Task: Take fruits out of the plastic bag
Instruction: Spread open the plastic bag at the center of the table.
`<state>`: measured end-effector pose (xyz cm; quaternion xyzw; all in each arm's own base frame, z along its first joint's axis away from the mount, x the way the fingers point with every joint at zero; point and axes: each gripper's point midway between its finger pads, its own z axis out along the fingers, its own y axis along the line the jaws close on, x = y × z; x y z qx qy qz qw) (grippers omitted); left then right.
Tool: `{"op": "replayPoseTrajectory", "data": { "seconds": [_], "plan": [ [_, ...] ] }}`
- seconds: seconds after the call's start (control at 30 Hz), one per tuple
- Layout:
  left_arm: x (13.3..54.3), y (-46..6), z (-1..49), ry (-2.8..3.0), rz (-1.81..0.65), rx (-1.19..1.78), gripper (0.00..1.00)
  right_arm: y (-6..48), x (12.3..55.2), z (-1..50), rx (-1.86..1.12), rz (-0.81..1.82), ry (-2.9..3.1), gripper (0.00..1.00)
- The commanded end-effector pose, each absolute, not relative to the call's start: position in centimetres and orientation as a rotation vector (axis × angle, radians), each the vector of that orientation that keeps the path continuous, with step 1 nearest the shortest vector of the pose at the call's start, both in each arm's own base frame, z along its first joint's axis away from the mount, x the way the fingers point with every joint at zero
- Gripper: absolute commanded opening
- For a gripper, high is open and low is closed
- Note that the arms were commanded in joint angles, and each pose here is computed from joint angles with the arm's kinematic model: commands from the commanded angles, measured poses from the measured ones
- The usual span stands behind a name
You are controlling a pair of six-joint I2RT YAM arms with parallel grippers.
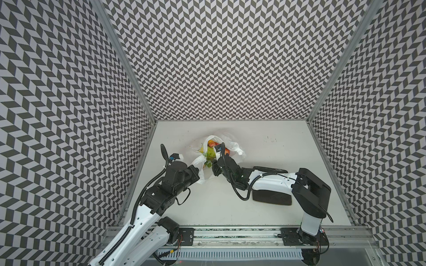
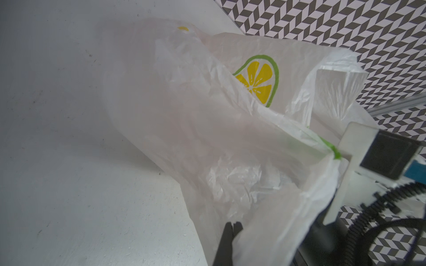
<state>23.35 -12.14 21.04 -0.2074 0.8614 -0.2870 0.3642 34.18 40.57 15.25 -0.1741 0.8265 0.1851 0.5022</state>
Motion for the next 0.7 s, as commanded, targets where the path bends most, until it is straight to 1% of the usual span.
{"op": "replayPoseTrajectory", "data": {
  "seconds": [0.0, 0.1, 0.2, 0.47, 0.57, 0.67],
  "plan": [
    [21.9, -11.0, 18.7, 2.305, -0.656, -0.611, 0.00, 39.4, 34.5, 12.2, -0.446, 0.436, 2.087, 0.42],
    [20.9, -10.3, 17.8, 2.337, -0.611, -0.648, 0.00, 38.6, 33.8, 9.5, -0.525, 0.410, 2.159, 0.44],
    [20.4, -10.1, 17.6, 2.327, -0.621, -0.671, 0.00, 38.3, 33.1, 8.7, -0.592, 0.404, 2.158, 0.47],
    [20.3, -11.0, 16.8, 2.351, -0.662, -0.660, 0.00, 39.8, 33.6, 10.7, -0.768, 0.384, 1.959, 0.55],
    [20.5, -11.2, 17.0, 2.346, -0.661, -0.650, 0.00, 40.9, 33.3, 11.2, -0.924, 0.421, 1.848, 0.55],
    [20.6, -11.1, 17.3, 2.338, -0.649, -0.642, 0.00, 40.9, 34.2, 11.5, -0.994, 0.376, 1.783, 0.55]
  ]
}}
